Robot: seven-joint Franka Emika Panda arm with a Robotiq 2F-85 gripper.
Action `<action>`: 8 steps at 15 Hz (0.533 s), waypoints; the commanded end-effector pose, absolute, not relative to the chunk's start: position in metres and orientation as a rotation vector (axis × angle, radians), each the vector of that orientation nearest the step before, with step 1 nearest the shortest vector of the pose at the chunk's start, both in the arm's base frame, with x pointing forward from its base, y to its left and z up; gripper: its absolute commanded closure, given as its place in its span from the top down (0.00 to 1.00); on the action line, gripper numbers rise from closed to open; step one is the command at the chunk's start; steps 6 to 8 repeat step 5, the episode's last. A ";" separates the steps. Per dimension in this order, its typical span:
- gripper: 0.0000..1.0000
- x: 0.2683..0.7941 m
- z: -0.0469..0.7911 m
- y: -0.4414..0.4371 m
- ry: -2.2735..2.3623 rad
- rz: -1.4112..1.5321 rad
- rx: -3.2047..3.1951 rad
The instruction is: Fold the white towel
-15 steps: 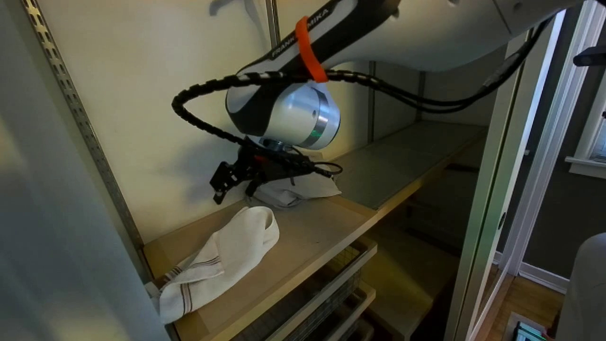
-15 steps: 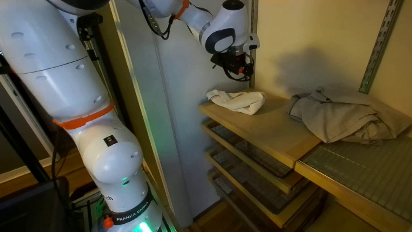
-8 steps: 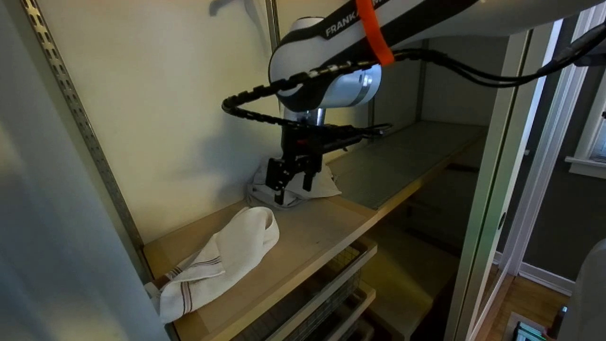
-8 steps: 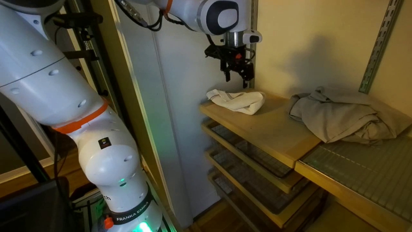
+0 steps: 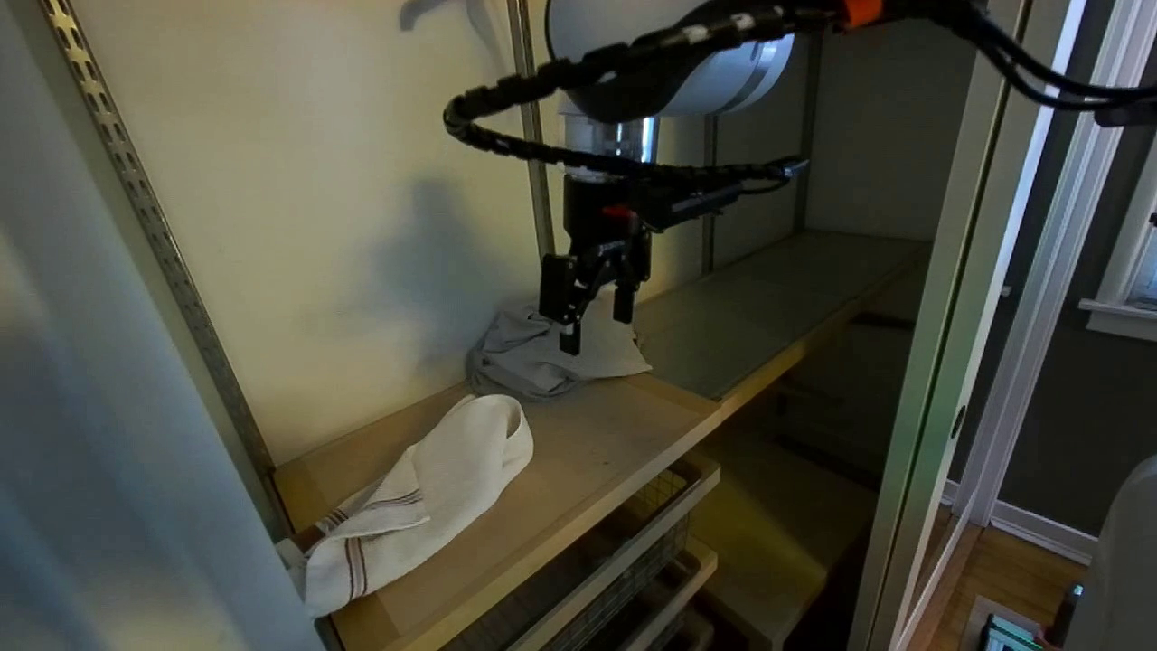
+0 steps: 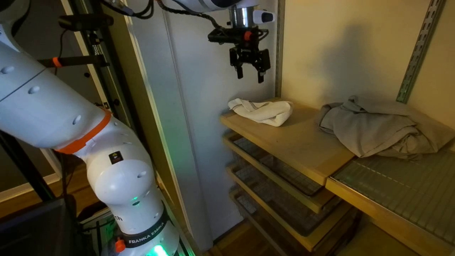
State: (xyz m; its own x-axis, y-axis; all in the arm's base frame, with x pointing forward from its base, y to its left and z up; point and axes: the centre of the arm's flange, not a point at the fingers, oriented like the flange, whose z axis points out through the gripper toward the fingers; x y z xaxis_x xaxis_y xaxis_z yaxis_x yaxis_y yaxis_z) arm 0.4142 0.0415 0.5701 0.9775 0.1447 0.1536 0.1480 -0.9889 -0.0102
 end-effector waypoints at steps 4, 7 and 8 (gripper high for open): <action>1.00 0.392 0.604 0.050 -0.263 -0.370 -3.099; 1.00 0.392 0.603 0.049 -0.261 -0.369 -3.099; 1.00 0.392 0.603 0.049 -0.261 -0.369 -3.099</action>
